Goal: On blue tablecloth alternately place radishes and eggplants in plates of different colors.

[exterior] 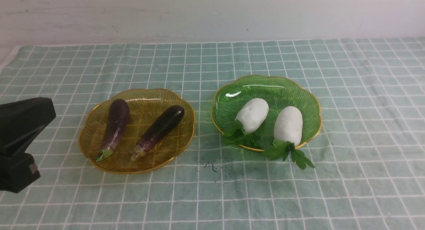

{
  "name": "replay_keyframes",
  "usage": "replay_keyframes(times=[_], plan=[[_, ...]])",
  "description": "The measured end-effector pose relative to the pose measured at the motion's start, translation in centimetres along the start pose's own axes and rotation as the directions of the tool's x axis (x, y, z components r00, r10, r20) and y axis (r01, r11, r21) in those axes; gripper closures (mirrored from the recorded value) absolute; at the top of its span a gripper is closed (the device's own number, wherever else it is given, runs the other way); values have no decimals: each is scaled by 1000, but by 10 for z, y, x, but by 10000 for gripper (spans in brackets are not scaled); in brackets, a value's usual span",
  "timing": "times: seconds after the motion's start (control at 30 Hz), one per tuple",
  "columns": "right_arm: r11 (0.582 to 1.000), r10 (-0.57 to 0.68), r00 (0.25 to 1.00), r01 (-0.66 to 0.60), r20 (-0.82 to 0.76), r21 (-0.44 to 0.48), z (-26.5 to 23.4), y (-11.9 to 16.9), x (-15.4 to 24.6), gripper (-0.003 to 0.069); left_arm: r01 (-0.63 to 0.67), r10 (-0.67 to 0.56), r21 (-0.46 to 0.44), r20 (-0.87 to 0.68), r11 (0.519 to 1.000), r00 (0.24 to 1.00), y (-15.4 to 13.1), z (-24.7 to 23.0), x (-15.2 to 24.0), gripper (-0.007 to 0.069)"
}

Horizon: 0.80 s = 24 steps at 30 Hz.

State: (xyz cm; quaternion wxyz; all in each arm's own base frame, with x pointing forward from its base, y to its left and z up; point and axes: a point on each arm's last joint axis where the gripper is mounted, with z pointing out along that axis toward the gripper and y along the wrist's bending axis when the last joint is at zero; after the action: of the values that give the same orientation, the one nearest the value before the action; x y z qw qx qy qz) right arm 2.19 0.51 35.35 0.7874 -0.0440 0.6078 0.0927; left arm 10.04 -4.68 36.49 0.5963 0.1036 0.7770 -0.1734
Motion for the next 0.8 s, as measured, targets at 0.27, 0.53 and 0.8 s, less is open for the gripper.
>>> replay_keyframes(times=[0.27,0.53,0.8], plan=[[1000,9,1000,-9,25,3,-12,-2,41,673,-3,3,-12,-27,1000,1000,1,1,2,632],[1000,5,1000,-5,29,3,-12,-2,41,673,-4,4,-12,-28,1000,1000,1,1,2,632],[1000,5,1000,-5,29,3,-12,-2,41,673,-4,4,-12,-29,1000,1000,1,1,2,632]])
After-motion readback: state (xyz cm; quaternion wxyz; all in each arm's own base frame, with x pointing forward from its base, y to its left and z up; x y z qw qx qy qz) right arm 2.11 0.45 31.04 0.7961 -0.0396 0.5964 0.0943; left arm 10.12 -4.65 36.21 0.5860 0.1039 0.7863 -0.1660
